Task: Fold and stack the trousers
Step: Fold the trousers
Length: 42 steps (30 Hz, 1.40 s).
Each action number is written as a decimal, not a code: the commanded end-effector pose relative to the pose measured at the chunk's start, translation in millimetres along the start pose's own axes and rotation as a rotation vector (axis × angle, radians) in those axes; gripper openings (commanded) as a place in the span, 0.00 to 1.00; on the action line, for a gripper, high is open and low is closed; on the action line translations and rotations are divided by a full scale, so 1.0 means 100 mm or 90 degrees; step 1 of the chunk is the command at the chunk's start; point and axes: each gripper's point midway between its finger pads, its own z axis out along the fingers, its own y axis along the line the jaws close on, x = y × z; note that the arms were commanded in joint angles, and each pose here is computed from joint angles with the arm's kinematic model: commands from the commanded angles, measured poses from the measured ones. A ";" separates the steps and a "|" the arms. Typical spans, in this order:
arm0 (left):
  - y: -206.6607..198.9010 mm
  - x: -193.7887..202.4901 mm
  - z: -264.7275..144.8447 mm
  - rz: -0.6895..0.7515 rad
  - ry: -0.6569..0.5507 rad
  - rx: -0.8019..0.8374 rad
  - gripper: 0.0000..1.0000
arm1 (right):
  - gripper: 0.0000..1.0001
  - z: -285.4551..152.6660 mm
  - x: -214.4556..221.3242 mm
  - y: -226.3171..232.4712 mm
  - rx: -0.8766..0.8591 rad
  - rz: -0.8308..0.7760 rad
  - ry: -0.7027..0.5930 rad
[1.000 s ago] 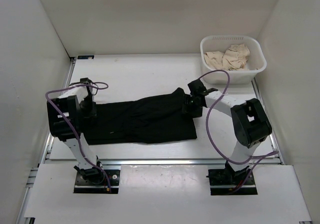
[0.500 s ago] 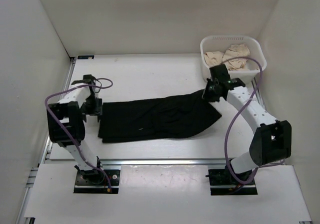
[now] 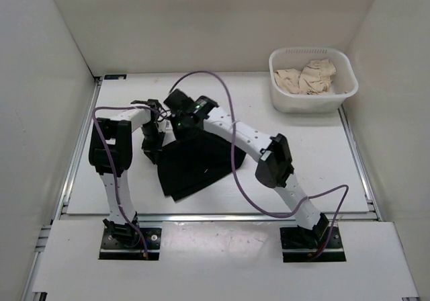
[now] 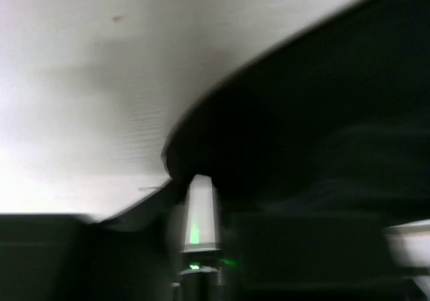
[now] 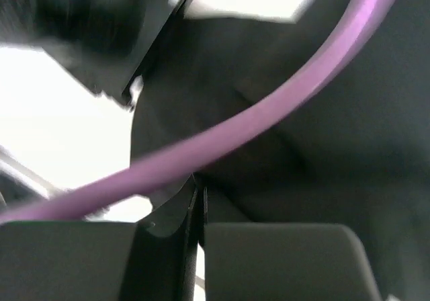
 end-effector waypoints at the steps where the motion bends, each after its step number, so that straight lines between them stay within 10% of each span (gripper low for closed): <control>1: -0.17 -0.08 0.29 -0.005 0.018 0.078 0.15 | 0.00 -0.11 0.26 0.35 -0.103 -0.058 0.073; 19: -0.26 -0.91 0.00 0.000 -0.065 0.118 0.14 | 0.03 0.11 0.64 0.90 -0.169 -0.309 0.056; 21: -0.18 -0.97 -0.04 -0.005 -0.077 0.103 0.14 | 0.40 0.15 0.67 0.93 -0.167 -0.342 0.054; 24: 0.06 -1.01 -0.12 -0.034 -0.096 0.087 0.41 | 0.90 0.07 0.70 1.02 -0.156 -0.419 0.031; 27: 0.40 -1.07 -0.33 -0.077 -0.137 0.063 0.51 | 0.99 -0.16 0.60 1.12 -0.144 -0.465 -0.029; 37: 1.12 -0.92 -1.59 -0.147 -0.331 -0.134 0.75 | 0.99 -0.88 -0.10 -0.06 -0.022 -0.111 -0.212; 42: 0.44 -0.79 -1.84 -0.054 -0.360 -0.083 0.76 | 0.99 -0.62 0.08 -0.74 -0.018 0.023 -0.134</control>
